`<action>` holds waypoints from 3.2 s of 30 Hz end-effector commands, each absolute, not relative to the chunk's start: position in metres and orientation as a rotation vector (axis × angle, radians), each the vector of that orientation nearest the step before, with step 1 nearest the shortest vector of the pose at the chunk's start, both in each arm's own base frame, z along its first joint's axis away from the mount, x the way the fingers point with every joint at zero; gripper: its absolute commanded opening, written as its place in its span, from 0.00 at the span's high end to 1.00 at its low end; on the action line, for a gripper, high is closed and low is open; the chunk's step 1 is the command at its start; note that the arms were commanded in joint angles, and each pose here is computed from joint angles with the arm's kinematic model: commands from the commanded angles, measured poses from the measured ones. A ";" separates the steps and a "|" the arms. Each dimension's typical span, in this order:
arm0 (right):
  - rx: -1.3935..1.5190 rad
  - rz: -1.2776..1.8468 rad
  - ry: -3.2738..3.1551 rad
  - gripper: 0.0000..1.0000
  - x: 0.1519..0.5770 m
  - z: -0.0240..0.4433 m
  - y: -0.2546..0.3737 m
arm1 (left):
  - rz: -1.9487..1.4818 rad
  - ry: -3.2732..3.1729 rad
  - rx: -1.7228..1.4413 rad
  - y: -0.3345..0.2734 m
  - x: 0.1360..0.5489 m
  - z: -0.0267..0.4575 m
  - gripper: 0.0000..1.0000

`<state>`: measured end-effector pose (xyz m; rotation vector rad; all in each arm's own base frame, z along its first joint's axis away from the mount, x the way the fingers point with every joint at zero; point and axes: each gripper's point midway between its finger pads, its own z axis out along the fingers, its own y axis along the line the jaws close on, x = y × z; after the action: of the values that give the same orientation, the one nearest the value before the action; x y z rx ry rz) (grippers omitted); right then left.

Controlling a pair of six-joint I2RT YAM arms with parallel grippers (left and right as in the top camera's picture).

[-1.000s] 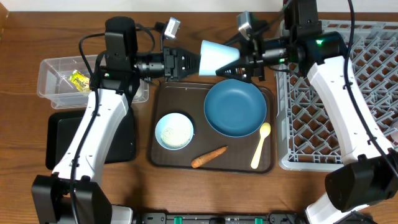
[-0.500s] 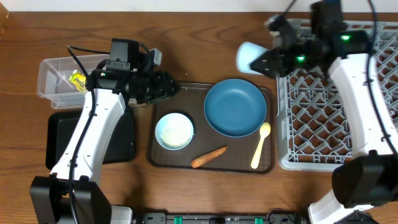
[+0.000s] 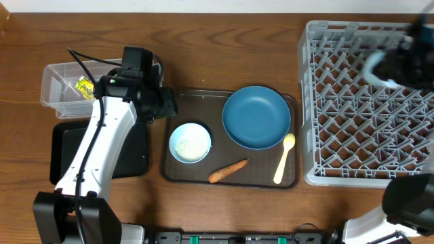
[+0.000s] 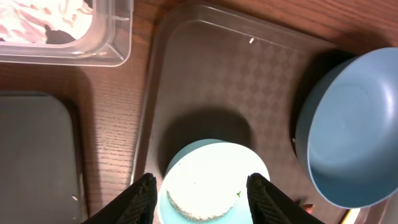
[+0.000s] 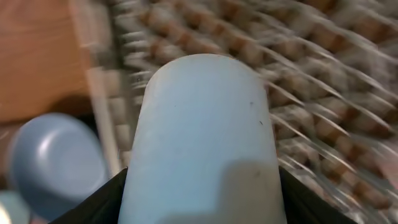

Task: Sort waste into correct bins and load items into the dishwasher rack
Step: 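Carry the light blue cup right and release it in the rack, then reach the right gripper to the blue plate rim and grasp it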

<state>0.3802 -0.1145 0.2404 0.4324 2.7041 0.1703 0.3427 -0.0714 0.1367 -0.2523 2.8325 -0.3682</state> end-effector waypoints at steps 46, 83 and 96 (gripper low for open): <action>1.216 -0.032 2.868 0.50 0.317 0.101 -0.271 | -0.330 2.826 -0.237 -0.066 0.345 0.138 0.50; 0.175 0.476 2.611 0.01 0.409 0.244 -0.070 | -0.329 2.829 -0.238 -0.066 0.344 0.138 0.50; -0.455 0.203 2.800 0.01 0.424 0.177 0.109 | -0.327 2.841 -0.241 -0.066 0.341 0.137 0.50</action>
<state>0.4196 0.1046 0.2064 -0.4456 2.7206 0.3855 0.3402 -0.0685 0.1353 -0.2587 2.8441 -0.3437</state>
